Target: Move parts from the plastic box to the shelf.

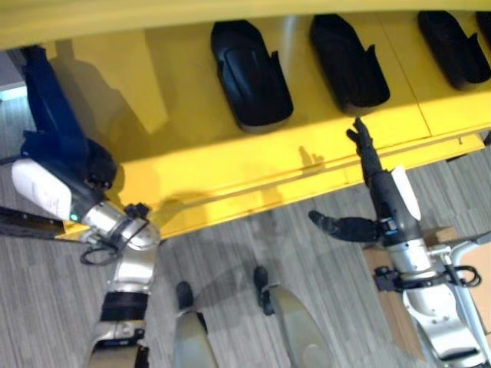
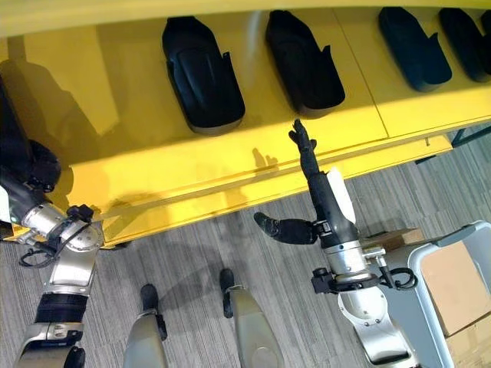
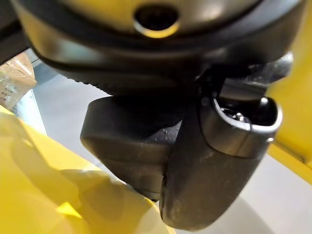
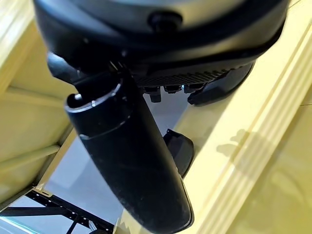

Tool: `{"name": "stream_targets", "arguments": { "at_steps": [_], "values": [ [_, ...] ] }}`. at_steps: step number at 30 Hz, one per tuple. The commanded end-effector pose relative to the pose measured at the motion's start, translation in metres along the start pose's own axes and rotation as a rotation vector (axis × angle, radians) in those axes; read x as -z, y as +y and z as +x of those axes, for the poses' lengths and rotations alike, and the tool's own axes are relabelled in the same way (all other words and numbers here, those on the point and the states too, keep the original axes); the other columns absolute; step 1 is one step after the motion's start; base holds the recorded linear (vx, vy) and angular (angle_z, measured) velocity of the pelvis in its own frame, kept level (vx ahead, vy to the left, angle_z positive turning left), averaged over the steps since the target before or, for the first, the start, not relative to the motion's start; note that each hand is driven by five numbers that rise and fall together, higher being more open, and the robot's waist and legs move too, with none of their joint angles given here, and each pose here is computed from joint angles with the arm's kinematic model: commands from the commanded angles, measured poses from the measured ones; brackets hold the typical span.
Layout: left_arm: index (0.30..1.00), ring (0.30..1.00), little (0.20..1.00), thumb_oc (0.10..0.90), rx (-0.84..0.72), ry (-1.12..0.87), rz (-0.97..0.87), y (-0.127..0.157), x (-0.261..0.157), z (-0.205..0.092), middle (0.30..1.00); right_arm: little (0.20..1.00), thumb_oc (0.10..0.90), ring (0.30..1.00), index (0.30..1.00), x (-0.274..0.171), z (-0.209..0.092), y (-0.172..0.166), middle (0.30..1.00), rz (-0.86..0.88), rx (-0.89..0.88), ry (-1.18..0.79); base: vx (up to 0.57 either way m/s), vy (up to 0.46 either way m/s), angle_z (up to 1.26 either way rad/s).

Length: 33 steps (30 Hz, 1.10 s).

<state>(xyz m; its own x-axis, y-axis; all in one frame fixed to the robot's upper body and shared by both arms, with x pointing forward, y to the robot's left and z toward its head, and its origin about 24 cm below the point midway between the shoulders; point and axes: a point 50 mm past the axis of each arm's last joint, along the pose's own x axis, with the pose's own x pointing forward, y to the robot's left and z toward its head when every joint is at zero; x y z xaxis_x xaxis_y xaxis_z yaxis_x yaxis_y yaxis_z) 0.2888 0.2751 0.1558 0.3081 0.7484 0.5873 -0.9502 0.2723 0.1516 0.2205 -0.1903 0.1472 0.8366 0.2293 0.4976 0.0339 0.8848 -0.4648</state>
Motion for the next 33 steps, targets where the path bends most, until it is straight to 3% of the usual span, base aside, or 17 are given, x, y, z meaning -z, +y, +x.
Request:
{"name": "stream_targets", "arguments": {
  "at_steps": [1,33],
  "values": [
    [0.3,0.3,0.3,0.4,0.021,-0.248,-0.065,-0.006,-0.044,0.018,0.3,1.0,0.9,1.0,1.0,-0.053,0.013,-0.015,1.0,0.006,0.073,-0.314,0.0,0.0,0.0],
    [0.3,0.3,0.3,0.4,0.306,-0.217,0.178,-0.024,-0.002,-0.007,0.3,1.0,0.9,1.0,1.0,-0.048,0.013,-0.015,1.0,-0.013,0.03,-0.274,0.0,0.003,-0.02]
  ]
}}
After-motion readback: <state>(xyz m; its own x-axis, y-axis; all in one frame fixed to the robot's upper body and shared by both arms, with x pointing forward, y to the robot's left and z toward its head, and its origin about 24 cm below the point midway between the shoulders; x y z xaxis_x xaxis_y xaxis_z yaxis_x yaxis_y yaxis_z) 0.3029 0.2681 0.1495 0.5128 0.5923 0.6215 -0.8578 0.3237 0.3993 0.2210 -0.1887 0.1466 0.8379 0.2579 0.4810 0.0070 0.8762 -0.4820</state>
